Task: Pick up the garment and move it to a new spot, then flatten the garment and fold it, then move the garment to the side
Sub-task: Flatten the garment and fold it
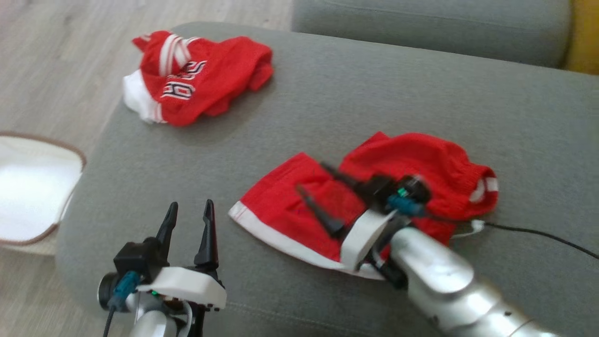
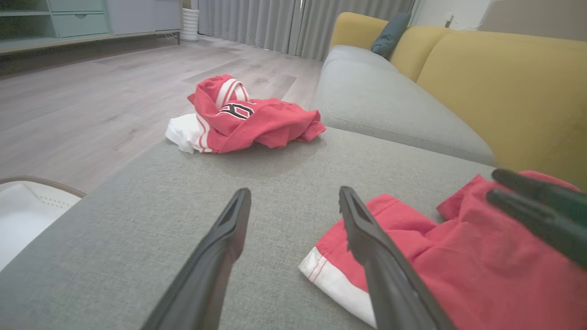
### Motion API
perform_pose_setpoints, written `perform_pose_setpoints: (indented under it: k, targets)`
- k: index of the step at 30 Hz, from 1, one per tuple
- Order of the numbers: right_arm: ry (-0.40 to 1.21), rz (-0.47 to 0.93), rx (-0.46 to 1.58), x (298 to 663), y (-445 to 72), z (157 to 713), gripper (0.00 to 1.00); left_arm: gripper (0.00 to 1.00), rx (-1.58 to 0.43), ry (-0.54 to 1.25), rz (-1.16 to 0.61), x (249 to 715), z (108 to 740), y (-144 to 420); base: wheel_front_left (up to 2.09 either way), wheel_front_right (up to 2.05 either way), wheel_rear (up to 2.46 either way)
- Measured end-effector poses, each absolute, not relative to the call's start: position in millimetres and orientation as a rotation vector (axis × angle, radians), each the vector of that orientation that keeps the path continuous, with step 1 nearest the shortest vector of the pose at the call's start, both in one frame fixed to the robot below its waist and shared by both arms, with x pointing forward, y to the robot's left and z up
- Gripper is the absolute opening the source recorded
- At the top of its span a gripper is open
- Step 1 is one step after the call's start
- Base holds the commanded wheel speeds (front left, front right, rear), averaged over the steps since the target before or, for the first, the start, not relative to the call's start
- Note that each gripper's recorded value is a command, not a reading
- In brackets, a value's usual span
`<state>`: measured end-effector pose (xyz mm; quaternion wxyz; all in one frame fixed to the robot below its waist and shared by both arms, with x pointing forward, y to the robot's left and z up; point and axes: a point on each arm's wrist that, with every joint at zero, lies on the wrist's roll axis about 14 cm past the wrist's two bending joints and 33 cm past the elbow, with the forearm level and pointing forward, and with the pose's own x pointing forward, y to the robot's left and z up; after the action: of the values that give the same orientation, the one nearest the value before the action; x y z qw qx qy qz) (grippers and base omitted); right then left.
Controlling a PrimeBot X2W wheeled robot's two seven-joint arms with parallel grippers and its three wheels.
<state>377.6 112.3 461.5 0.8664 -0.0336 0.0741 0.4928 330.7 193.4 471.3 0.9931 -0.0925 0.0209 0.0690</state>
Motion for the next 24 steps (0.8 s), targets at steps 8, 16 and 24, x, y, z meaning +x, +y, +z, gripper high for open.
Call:
perform_pose_setpoints:
  k: [8, 16, 24]
  targets:
    - [-0.009, 0.655, 0.012, 432, 17, 506, 1.00, 1.00, -0.184, 0.026, 0.039, 348, 477, 166, 0.00, 0.00, 0.00]
    - [-0.033, 0.387, 0.048, 406, -72, 501, 1.00, 1.00, -0.184, 0.007, -0.005, 352, 484, 155, 0.00, 0.00, 0.00]
    - [-0.053, 0.240, 0.095, 377, -119, 503, 1.00, 1.00, -0.184, 0.027, -0.009, 338, 476, 153, 0.00, 0.00, 0.00]
